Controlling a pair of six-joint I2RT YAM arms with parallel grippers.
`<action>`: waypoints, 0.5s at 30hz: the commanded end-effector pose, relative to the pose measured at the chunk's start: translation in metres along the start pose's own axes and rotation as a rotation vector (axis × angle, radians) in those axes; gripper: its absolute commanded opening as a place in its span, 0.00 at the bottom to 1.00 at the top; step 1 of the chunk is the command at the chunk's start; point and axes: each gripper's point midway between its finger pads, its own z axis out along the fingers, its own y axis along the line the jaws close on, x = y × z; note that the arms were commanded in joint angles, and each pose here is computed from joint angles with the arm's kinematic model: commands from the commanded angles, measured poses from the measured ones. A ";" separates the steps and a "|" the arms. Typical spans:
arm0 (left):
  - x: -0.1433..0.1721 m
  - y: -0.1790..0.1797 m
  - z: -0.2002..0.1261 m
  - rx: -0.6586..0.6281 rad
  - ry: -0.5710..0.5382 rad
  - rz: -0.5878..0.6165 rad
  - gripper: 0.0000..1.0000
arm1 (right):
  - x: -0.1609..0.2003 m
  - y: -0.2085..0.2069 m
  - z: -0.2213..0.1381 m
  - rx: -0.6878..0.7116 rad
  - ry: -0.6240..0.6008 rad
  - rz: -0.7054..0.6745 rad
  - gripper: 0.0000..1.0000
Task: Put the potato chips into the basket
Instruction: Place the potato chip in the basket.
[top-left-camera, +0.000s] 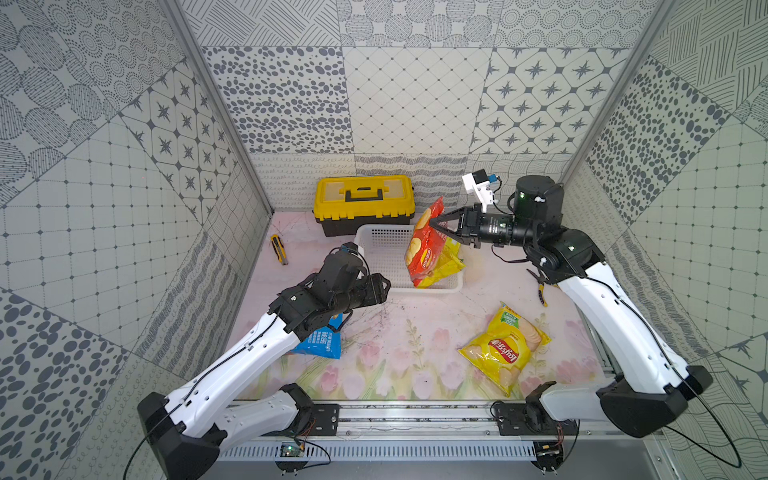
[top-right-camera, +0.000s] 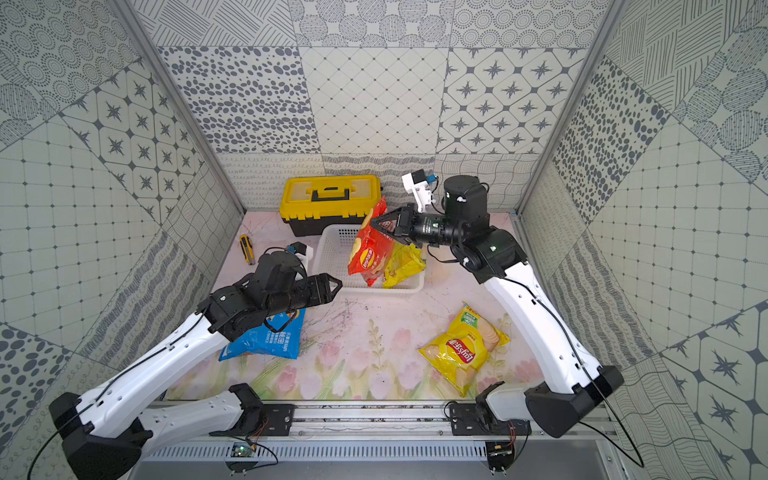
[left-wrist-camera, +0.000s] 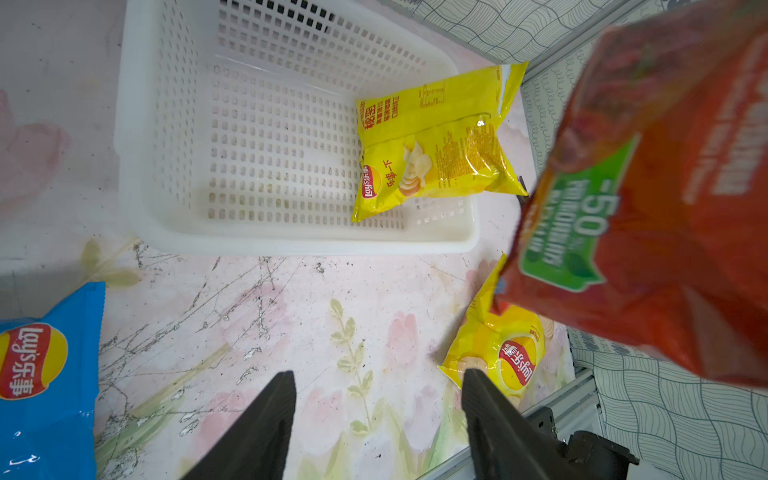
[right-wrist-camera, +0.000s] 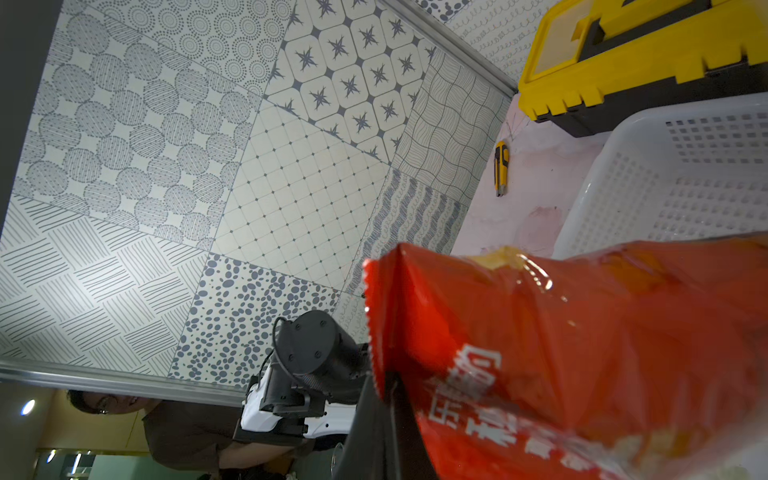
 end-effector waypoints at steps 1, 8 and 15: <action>-0.030 0.002 0.010 -0.077 -0.055 0.057 0.69 | -0.019 0.005 0.004 -0.083 0.017 -0.062 0.00; -0.060 0.041 0.039 -0.141 -0.063 -0.058 0.69 | -0.048 -0.051 0.034 -0.099 0.081 0.029 0.00; -0.068 0.044 0.097 -0.132 0.017 -0.040 0.67 | -0.051 -0.115 0.058 -0.056 0.135 0.108 0.00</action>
